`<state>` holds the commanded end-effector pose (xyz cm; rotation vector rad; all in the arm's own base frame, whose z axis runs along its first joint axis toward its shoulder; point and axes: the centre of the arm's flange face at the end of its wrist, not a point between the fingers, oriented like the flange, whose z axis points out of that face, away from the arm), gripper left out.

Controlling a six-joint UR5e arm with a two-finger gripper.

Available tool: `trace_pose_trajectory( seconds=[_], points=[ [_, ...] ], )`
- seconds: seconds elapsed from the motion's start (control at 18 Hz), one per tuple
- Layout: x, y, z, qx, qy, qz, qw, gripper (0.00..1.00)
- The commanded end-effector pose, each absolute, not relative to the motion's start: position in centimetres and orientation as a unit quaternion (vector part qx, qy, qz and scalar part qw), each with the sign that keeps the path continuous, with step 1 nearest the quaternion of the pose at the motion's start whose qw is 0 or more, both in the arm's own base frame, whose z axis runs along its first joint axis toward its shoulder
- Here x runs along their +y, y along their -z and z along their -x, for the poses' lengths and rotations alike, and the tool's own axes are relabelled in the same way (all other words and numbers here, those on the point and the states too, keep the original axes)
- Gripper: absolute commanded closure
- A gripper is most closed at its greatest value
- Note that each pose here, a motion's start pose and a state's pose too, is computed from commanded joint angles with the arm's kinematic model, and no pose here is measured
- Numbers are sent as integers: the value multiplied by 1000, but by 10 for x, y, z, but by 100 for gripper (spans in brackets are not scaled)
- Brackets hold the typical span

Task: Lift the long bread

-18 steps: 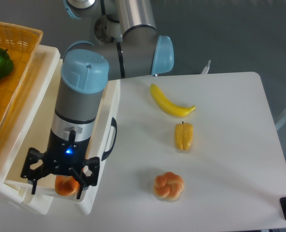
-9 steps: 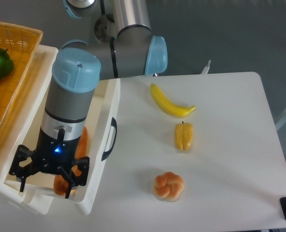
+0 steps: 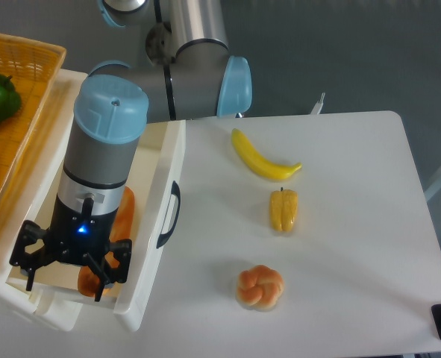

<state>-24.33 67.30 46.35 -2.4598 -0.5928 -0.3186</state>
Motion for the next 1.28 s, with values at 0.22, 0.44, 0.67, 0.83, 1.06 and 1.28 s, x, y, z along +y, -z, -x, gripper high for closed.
trace_pose_trajectory(
  seconds=[0.22,0.44,0.67,0.83,1.06,1.28],
  points=[
    [668,-468,242,-220,127,922,294,0],
    [668,-463,240,-219,128,923,290,0],
    [669,-465,241,-218,128,922,293,0],
    [669,-473,244,-216,132,919,301,0],
    [666,-481,251,-220,136,915,310,0],
    [672,-474,253,-219,138,916,307,0]
  ],
)
